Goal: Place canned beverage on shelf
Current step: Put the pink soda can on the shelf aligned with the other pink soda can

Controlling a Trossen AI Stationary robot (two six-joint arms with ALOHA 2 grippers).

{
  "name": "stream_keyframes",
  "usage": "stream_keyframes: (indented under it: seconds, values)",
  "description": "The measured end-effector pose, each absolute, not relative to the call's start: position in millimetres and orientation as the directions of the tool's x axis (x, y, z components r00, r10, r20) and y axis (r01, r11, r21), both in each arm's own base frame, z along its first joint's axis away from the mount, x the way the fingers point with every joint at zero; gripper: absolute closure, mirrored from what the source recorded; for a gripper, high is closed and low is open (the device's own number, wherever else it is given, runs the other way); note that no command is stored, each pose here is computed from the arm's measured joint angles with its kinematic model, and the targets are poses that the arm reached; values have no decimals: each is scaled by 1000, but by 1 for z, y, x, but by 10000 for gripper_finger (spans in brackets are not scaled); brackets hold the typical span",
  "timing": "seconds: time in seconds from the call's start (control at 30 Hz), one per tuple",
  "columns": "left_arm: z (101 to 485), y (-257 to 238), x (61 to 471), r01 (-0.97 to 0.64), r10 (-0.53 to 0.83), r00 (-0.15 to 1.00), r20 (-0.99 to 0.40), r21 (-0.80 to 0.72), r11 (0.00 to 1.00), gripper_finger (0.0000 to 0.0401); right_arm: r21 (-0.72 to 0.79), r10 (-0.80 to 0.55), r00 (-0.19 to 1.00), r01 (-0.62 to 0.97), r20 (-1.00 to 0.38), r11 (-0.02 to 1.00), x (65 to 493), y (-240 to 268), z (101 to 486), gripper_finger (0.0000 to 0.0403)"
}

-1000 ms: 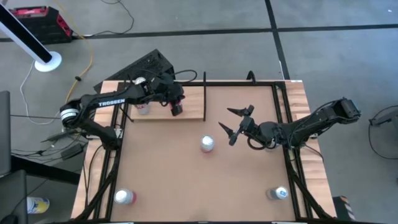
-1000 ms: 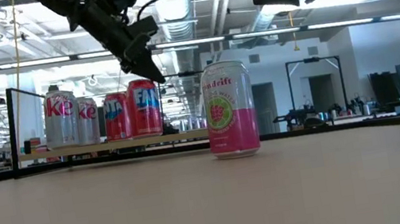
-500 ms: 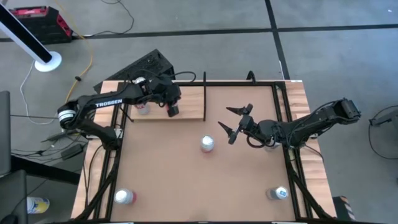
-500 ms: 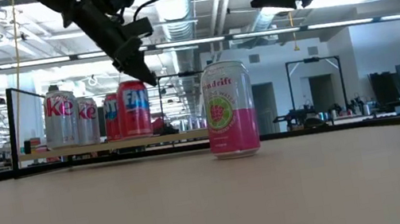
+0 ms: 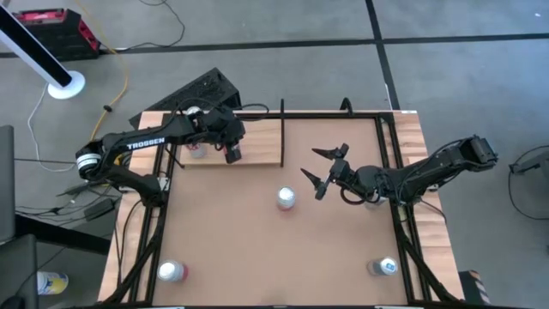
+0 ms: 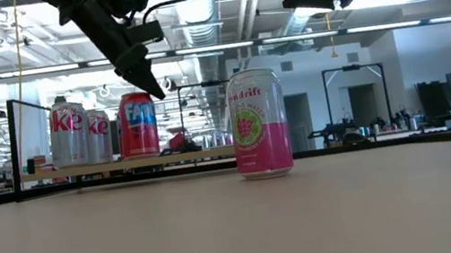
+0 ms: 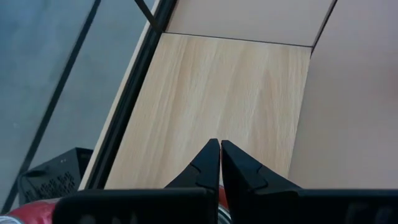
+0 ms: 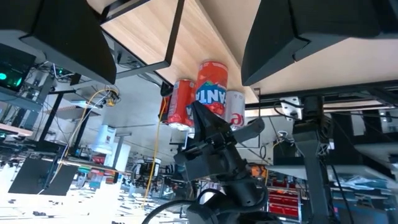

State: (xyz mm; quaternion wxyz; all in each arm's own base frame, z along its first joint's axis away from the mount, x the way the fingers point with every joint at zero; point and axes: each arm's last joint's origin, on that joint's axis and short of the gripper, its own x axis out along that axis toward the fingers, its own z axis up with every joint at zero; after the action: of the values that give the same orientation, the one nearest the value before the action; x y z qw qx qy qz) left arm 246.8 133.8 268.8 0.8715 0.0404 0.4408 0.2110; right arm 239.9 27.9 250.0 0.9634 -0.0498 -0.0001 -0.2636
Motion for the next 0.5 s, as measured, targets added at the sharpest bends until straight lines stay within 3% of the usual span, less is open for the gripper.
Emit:
stream_keyframes:
  seconds: [0.27, 0.5]
  values:
    - [273, 123, 238, -295, 377, 492, -785, 257, 920, 401, -96, -508, 861, 508, 26, 856, 240, 28, 250, 33]
    - [292, 110, 222, -295, 394, 535, -747, 271, 916, 401, -89, -508, 861, 508, 26, 857, 240, 28, 250, 33]
